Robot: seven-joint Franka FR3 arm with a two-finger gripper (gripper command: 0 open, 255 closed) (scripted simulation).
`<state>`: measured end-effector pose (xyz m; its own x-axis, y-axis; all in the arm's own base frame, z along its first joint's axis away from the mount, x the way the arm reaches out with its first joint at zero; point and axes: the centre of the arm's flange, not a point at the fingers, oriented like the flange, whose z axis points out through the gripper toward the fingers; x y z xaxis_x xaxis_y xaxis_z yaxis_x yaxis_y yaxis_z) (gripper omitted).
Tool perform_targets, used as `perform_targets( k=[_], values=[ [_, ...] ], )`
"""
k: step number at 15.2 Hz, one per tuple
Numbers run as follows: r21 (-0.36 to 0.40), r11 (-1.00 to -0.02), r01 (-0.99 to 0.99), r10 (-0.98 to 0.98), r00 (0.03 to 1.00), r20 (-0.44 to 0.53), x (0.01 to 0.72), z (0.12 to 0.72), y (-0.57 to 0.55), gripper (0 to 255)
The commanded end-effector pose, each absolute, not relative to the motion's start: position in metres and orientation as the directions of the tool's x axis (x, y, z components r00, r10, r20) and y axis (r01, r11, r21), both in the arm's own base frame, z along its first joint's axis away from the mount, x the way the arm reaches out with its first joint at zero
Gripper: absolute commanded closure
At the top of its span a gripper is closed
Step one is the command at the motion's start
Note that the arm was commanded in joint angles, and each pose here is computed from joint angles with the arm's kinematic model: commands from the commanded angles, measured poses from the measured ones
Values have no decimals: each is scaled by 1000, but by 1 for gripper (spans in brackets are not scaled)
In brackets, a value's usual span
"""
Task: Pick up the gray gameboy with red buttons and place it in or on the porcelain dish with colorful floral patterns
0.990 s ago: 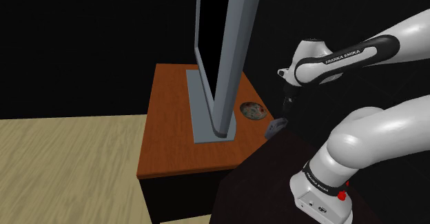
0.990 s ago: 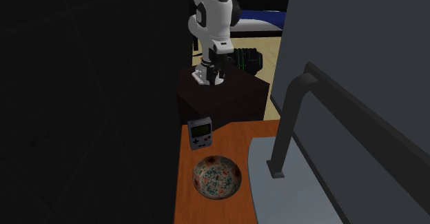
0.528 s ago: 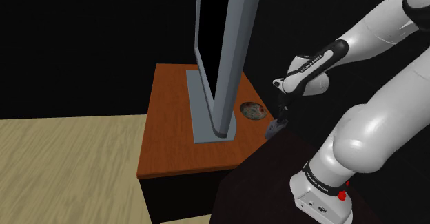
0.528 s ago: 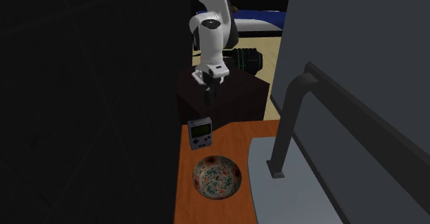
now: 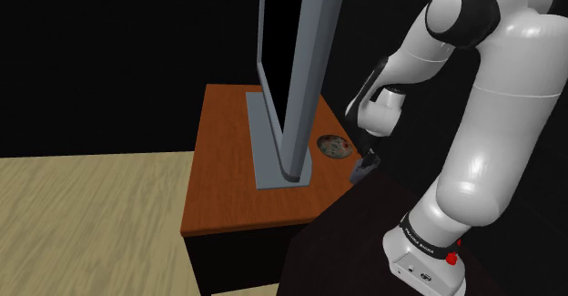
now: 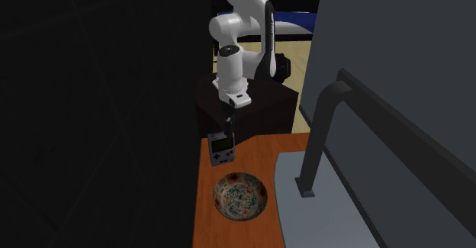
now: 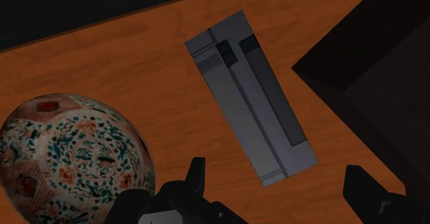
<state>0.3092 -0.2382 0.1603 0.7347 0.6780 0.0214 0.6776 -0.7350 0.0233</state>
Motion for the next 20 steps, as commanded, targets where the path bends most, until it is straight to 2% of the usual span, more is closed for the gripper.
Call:
perform_targets(
  k=[1, 12, 13, 20],
  values=[
    [23, -735, 678, 678, 735, 23, 310, 149, -238, 0],
    [23, -735, 678, 678, 735, 23, 310, 135, -238, 0],
    [23, -735, 678, 678, 735, 23, 310, 135, -238, 255],
    [23, -735, 678, 678, 734, 23, 310, 136, -238, 255]
  ],
)
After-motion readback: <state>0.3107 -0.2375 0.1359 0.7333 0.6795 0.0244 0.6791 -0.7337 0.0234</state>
